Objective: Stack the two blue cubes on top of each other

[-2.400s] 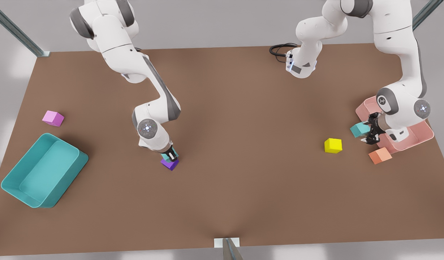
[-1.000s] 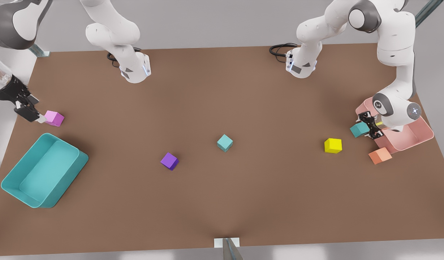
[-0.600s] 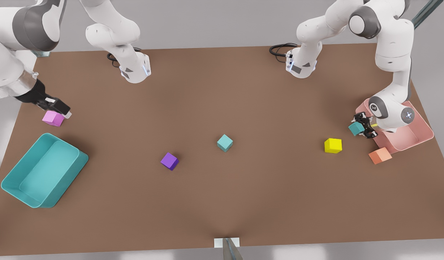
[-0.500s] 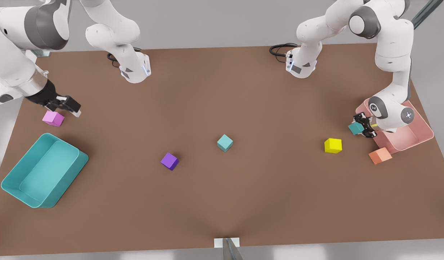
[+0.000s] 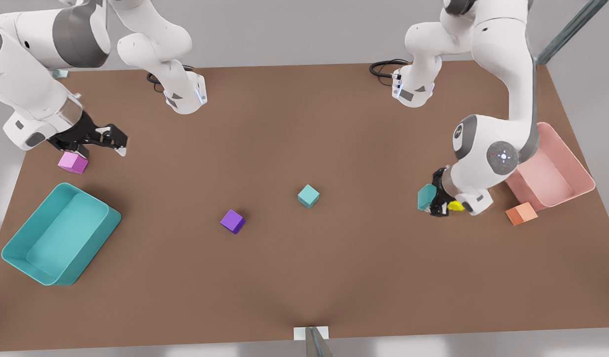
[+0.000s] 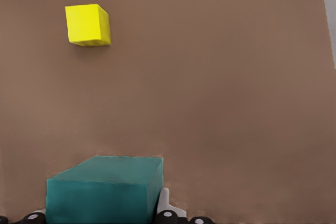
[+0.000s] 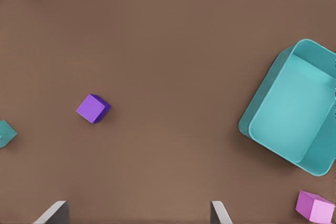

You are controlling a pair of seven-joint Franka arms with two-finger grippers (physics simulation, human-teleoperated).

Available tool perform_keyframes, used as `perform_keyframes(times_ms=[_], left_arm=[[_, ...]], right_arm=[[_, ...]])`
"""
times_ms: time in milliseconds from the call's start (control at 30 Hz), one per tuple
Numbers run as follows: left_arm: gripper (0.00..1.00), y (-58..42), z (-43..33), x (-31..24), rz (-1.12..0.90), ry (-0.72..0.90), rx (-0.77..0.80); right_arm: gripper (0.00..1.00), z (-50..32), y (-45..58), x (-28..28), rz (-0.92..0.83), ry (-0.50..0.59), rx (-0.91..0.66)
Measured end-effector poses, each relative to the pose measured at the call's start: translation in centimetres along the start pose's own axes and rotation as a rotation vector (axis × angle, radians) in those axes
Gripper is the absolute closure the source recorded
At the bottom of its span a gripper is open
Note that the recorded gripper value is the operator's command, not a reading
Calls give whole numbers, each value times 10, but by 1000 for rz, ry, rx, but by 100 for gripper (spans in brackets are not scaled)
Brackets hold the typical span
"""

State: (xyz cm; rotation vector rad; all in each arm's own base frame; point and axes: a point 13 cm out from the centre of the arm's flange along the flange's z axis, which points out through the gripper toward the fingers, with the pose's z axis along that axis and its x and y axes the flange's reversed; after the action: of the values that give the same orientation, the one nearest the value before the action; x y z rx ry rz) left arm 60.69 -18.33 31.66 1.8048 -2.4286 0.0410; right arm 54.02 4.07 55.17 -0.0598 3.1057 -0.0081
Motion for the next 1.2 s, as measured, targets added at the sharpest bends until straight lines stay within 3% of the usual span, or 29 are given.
perform_keyframes(times_ms=[67,133,333,733,1067,1200], left_arm=[[43,-14,43,110,180,4,-79],[43,-7,100,184,311,-30,-169],[43,26,177,278,482,-113,-273],[43,-23,204,299,471,-97,-96],[42,-13,232,305,459,-79,-110],[42,-9,233,308,451,-73,-122]], right_arm=[[0,0,-9,0,-2,0,1],[0,0,-21,-1,1,-1,7],[0,1,-62,1,34,1,16],[0,6,-129,9,109,13,22],[0,33,-158,6,142,63,23],[0,31,-123,-9,72,53,25]])
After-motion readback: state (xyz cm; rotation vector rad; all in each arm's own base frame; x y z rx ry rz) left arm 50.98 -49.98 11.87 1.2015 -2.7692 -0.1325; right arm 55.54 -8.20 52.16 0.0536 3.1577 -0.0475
